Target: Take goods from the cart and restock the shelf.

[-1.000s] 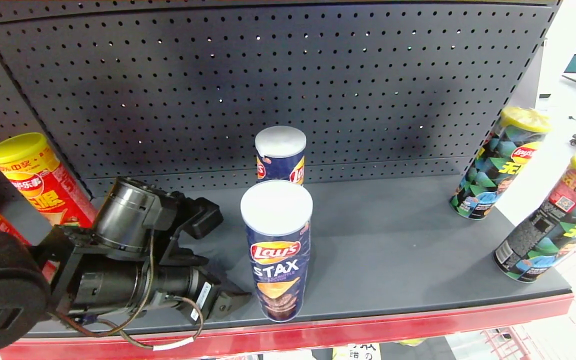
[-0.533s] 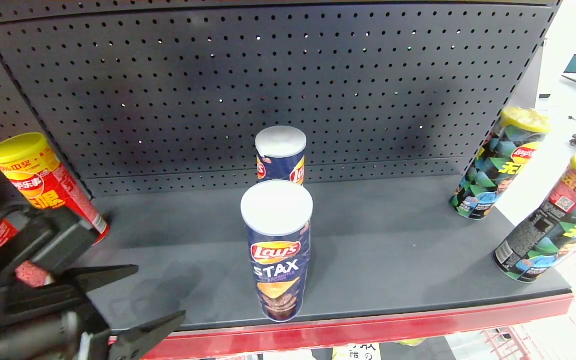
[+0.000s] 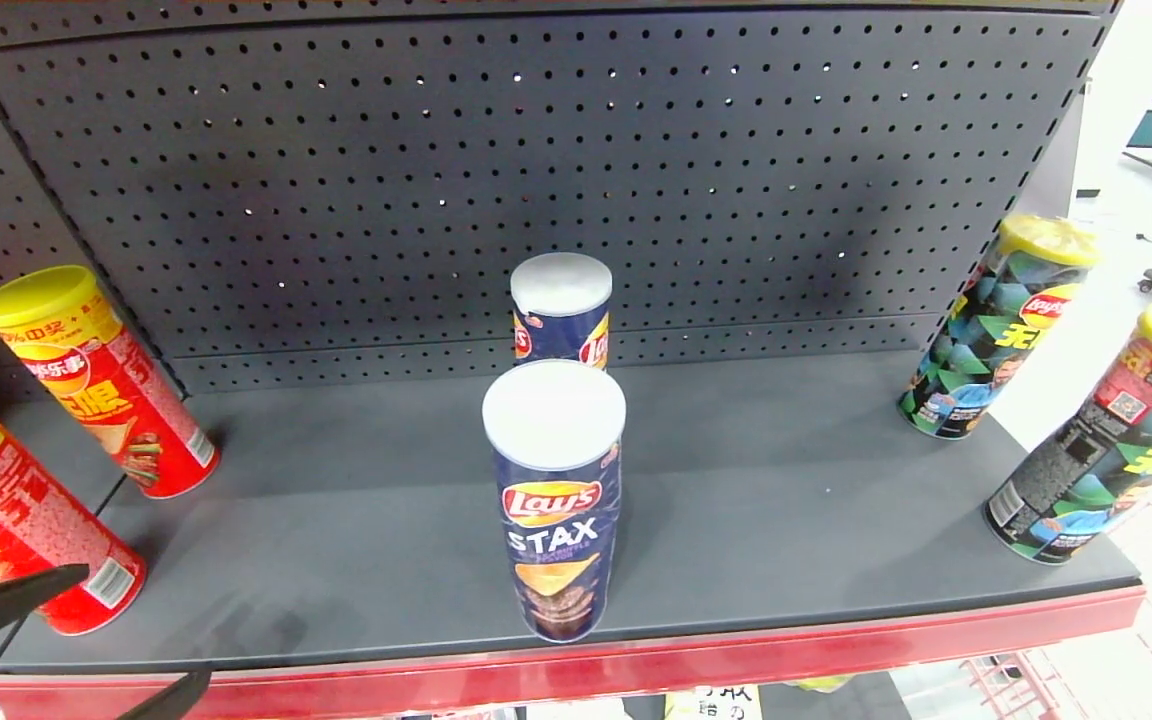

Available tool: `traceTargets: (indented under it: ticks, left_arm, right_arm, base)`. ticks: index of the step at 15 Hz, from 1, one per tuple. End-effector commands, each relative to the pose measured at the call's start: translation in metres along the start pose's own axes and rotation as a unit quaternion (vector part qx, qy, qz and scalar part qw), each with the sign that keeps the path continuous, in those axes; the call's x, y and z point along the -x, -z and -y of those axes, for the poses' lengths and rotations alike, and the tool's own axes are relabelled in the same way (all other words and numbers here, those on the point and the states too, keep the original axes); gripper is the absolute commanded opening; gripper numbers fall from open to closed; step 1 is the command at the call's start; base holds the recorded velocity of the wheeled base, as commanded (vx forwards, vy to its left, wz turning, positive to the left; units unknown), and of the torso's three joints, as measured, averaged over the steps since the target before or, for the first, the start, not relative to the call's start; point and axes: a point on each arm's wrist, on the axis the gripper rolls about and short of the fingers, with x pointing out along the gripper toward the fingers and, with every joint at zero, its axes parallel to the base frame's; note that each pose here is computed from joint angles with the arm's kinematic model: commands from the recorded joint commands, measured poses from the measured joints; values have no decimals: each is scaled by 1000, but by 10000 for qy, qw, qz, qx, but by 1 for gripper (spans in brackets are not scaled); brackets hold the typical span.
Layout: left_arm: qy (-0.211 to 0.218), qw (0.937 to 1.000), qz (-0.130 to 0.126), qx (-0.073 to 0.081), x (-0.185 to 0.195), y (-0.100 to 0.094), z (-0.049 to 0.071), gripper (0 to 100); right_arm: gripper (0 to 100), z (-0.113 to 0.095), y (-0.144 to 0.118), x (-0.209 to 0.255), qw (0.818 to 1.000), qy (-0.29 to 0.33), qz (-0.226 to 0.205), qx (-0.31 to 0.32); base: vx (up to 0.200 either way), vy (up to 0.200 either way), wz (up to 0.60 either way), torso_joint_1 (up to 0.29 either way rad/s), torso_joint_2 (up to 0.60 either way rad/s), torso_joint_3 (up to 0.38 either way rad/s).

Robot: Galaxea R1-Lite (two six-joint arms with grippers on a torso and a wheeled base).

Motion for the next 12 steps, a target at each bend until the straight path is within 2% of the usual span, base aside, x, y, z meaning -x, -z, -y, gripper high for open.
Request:
traceTargets:
  ticks: [1, 2, 4, 7, 8, 9, 10, 11, 12]
  left_arm:
    - [-30, 9998, 174, 33, 7, 0, -1, 100]
    - [-36, 9997, 242, 53, 9, 0, -2, 100]
    - [-148, 9983, 547, 145, 22, 2, -4, 100]
    - [-1126, 9906, 575, 526, 48, 21, -10, 100]
    - [-1304, 9876, 616, 615, 57, 28, -9, 100]
    - [-1319, 9873, 630, 628, 61, 33, -8, 100]
    - [-1431, 9853, 654, 670, 72, 49, -3, 100]
    - [-1546, 9833, 640, 713, 78, 60, 0, 100]
    - [-1847, 9769, 557, 922, 86, 76, 7, 100]
  right_arm:
    - [100, 0, 16, 6, 9999, -49, 150, 16]
    - [100, 0, 17, 6, 9999, -49, 135, 15]
    - [100, 0, 16, 6, 9999, 5, 144, 29]
    - [100, 0, -4, -3, 10000, 62, -54, 51]
    - [100, 0, -19, -13, 9996, -141, -242, 37]
    - [100, 0, -26, -17, 9992, -247, -320, 34]
    - [100, 0, -40, -34, 9975, -379, -598, 14]
    - [100, 0, -45, -38, 9973, -378, -636, 11]
    - [100, 0, -47, -39, 9976, -341, -605, 13]
  base:
    - [0, 0, 0, 0, 0, 0]
    - [0, 0, 0, 0, 0, 0]
    - [0, 0, 0, 0, 0, 0]
    - [0, 0, 0, 0, 0, 0]
    - [0, 0, 0, 0, 0, 0]
    - [0, 0, 0, 0, 0, 0]
    - [0, 0, 0, 0, 0, 0]
    - [0, 0, 0, 0, 0, 0]
    - [0, 0, 0, 0, 0, 0]
